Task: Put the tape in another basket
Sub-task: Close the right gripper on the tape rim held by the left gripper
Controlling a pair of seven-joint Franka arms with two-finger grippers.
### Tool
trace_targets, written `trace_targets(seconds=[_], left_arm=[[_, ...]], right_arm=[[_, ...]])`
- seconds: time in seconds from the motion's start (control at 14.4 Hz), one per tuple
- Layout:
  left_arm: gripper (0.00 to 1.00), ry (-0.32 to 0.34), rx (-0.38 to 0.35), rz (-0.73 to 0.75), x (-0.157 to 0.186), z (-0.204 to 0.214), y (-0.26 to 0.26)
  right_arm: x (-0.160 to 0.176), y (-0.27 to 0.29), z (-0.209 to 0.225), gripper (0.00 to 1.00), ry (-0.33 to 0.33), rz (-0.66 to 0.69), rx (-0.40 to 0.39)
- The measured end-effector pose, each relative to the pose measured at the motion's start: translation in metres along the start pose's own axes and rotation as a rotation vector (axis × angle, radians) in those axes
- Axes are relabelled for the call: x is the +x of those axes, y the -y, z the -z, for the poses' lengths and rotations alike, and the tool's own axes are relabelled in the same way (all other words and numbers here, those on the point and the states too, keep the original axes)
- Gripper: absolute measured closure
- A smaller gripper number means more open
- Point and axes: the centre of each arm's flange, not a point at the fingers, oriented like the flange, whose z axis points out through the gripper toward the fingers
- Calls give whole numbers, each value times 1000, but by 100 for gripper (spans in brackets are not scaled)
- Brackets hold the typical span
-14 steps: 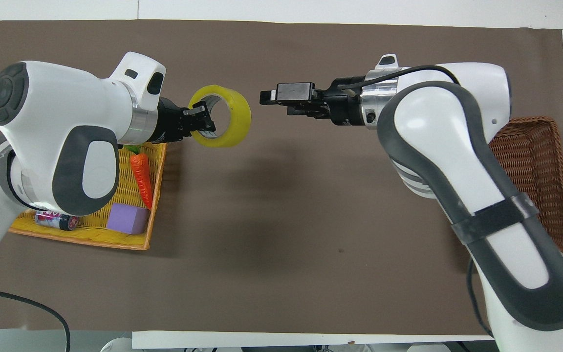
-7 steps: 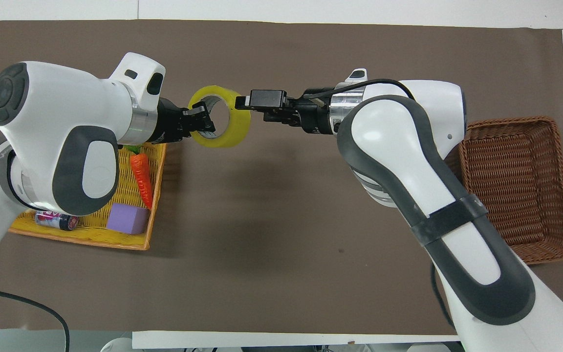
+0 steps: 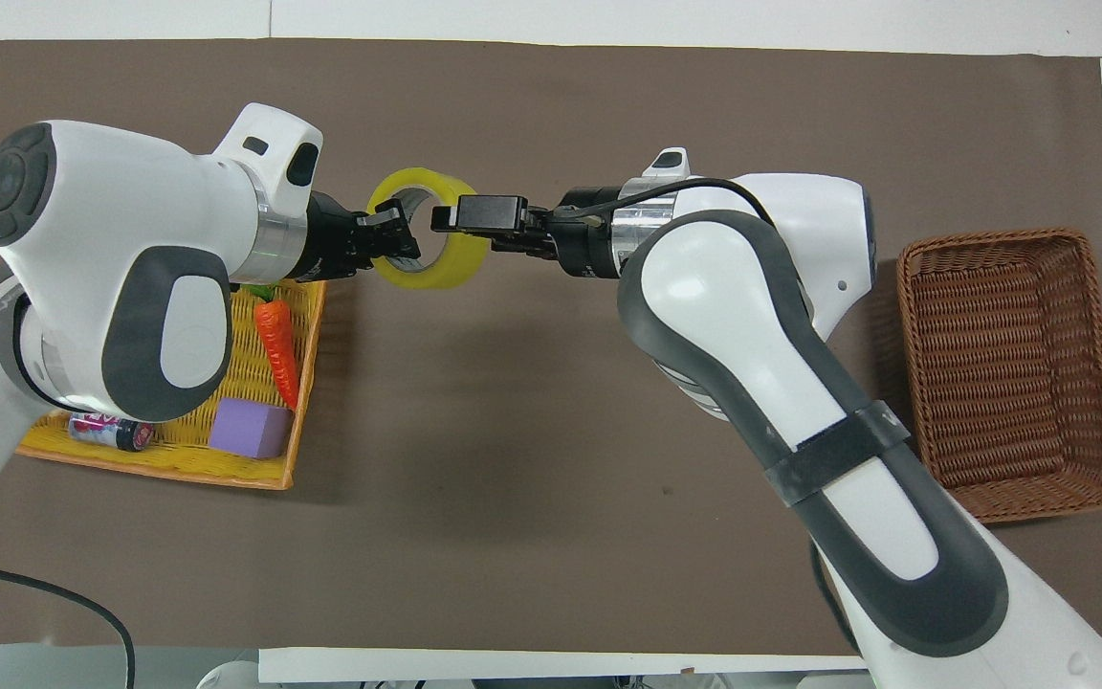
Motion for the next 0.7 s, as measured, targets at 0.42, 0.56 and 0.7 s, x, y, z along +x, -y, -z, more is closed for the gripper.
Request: trace_targets(seconds=[0.42, 0.56, 0.7], left_arm=[[78, 0, 0, 0, 0, 0, 0], [78, 0, 0, 1, 0, 0, 0], [78, 0, 0, 1, 0, 0, 0]], right_arm=[[-1, 0, -1, 13, 1, 1, 0], [-1, 0, -1, 12, 2, 1, 0], [-3, 2, -3, 12, 4, 3, 0]])
